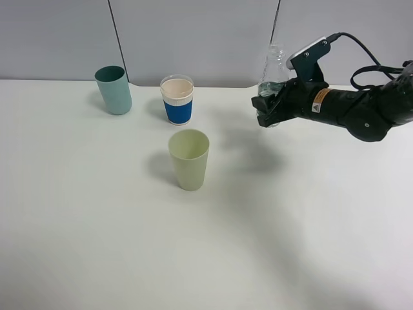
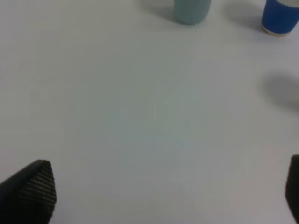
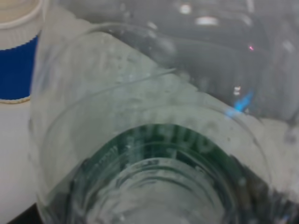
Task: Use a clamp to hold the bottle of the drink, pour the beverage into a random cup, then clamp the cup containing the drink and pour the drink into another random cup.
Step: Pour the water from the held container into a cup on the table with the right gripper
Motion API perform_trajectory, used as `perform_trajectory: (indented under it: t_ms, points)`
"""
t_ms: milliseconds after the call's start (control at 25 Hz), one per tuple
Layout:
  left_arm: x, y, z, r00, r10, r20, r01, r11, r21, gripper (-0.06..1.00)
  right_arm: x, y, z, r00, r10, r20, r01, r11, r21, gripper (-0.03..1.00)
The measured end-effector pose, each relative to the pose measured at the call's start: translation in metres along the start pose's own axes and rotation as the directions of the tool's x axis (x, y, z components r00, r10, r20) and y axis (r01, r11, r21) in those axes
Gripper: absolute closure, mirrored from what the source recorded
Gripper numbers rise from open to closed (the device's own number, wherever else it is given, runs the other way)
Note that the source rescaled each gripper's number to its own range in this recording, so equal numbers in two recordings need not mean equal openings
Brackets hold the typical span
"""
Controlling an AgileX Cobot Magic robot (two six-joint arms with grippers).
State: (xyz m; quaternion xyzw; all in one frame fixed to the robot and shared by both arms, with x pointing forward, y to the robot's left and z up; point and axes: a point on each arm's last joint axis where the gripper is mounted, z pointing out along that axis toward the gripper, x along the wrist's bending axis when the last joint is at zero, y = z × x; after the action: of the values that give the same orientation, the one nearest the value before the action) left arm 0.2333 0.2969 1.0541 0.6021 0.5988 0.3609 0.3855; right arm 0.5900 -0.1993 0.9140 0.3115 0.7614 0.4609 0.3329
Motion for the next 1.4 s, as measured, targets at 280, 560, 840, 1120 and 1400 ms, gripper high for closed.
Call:
perform_trajectory:
  t_ms: [280,560,840,1120,1400]
  points:
    - [0.0,0.0,0.0,1.0,0.0,0.0,0.0,1.0,0.0,-0.06,0.022,0.015,0.002,0.998,-0.04,-0.047,0.039,0.999,-0.015,0.97]
    - [0.0,0.0,0.0,1.0,0.0,0.0,0.0,1.0,0.0,-0.06,0.05,0.034,0.011,0.993,-0.079,-0.085,0.079,0.997,0.0,0.97]
    - [0.0,0.0,0.0,1.0,0.0,0.0,0.0,1.0,0.0,-0.06,0.086,0.062,0.025,0.957,-0.241,-0.162,0.249,0.968,0.032,0.97]
    - [0.0,0.0,0.0,1.0,0.0,0.0,0.0,1.0,0.0,-0.06,0.11,0.076,0.029,0.869,-0.446,-0.211,0.458,0.889,0.006,0.97]
    - [0.0,0.0,0.0,1.0,0.0,0.0,0.0,1.0,0.0,-0.06,0.11,0.07,0.028,0.797,-0.554,-0.24,0.579,0.815,0.04,0.97]
